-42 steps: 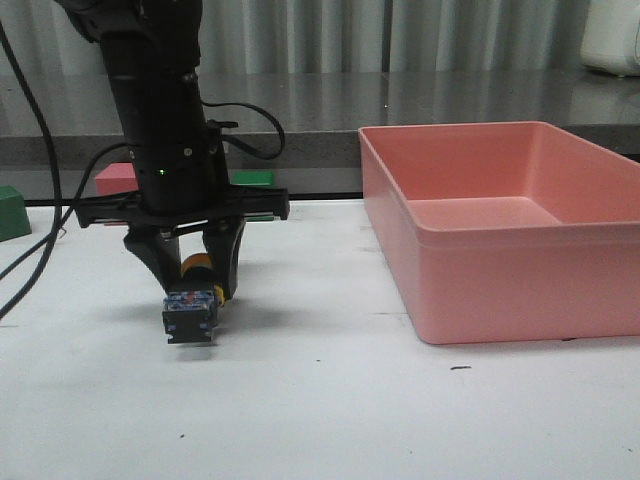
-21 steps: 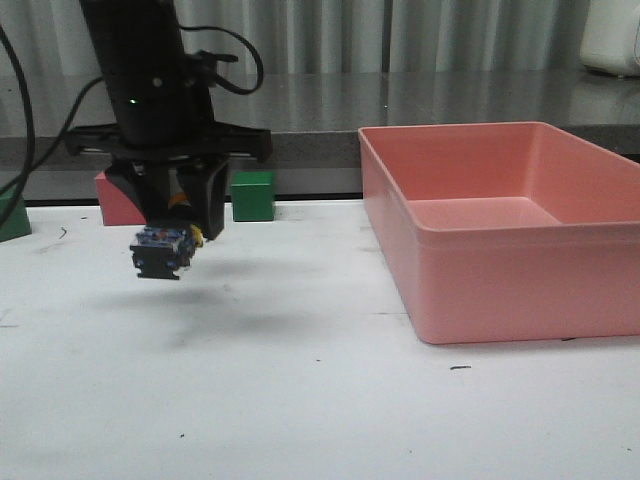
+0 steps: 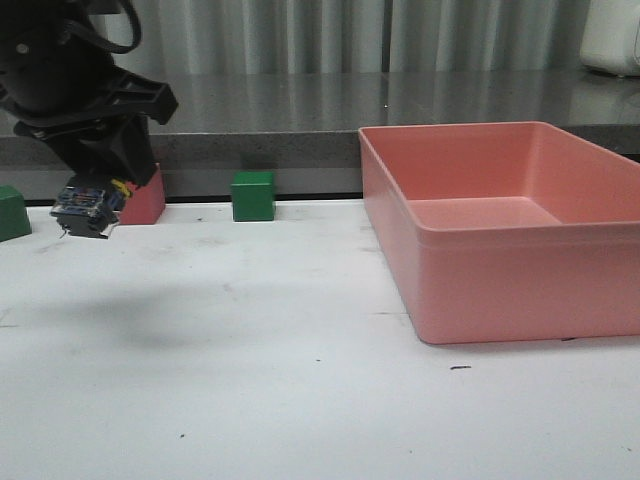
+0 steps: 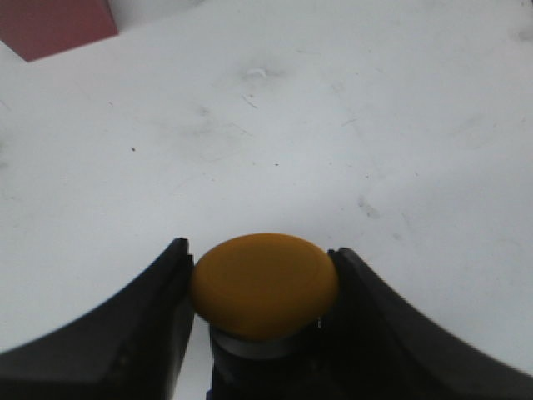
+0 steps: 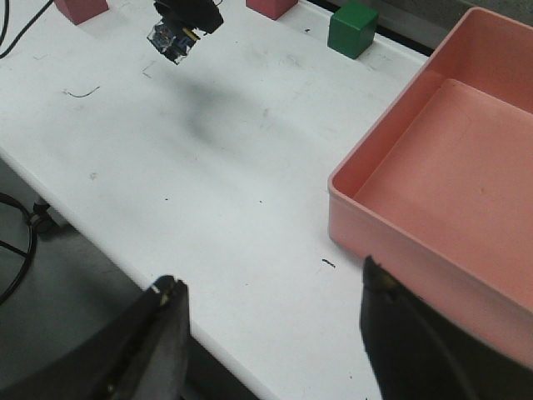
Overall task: Place and stand button with both arms
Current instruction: 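Lift the button and rotate it so the yellow cap faces up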
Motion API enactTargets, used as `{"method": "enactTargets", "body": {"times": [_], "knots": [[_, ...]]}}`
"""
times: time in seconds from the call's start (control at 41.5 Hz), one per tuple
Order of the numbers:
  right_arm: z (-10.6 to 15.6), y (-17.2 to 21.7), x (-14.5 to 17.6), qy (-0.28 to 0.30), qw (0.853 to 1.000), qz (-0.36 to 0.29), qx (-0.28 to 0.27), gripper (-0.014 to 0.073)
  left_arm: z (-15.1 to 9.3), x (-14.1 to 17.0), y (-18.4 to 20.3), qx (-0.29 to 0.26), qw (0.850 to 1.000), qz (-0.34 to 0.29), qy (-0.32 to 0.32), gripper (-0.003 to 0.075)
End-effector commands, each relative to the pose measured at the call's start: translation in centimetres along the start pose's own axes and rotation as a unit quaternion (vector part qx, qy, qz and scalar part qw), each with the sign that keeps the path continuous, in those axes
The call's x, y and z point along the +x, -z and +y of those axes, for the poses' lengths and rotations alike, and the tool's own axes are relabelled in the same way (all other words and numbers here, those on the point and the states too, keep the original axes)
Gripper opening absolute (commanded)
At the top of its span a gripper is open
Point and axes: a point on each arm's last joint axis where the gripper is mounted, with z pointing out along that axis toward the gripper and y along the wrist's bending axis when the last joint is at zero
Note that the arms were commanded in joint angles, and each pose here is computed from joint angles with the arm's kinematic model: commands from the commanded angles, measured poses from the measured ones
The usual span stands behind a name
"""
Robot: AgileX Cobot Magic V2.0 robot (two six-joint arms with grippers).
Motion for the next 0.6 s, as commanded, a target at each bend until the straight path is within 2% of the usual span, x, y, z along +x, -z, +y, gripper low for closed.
{"method": "enactTargets", "body": {"times": [0.0,0.217,0.385,0.578], "knots": [[0.0,0.5,-1.1,0.001,0.999,-0.041,0.002,0.0468,0.5,-0.5,2.3,-0.002,0.994,-0.112,0.003,0.0199],[0.0,0.5,-1.1,0.001,0.999,-0.041,0.002,0.0468,0.9,3.7,1.3,-0.007,0.979,-0.204,-0.002,0.0199],[0.0,0.5,-1.1,0.001,0.999,-0.041,0.002,0.0468,0.9,6.7,0.6,-0.005,0.96,-0.278,-0.003,0.0199],[0.0,0.5,-1.1,0.001,0.999,-0.041,0.002,0.0468,1.2,8.4,1.1,-0.008,0.934,-0.356,0.0,0.0199]]}}
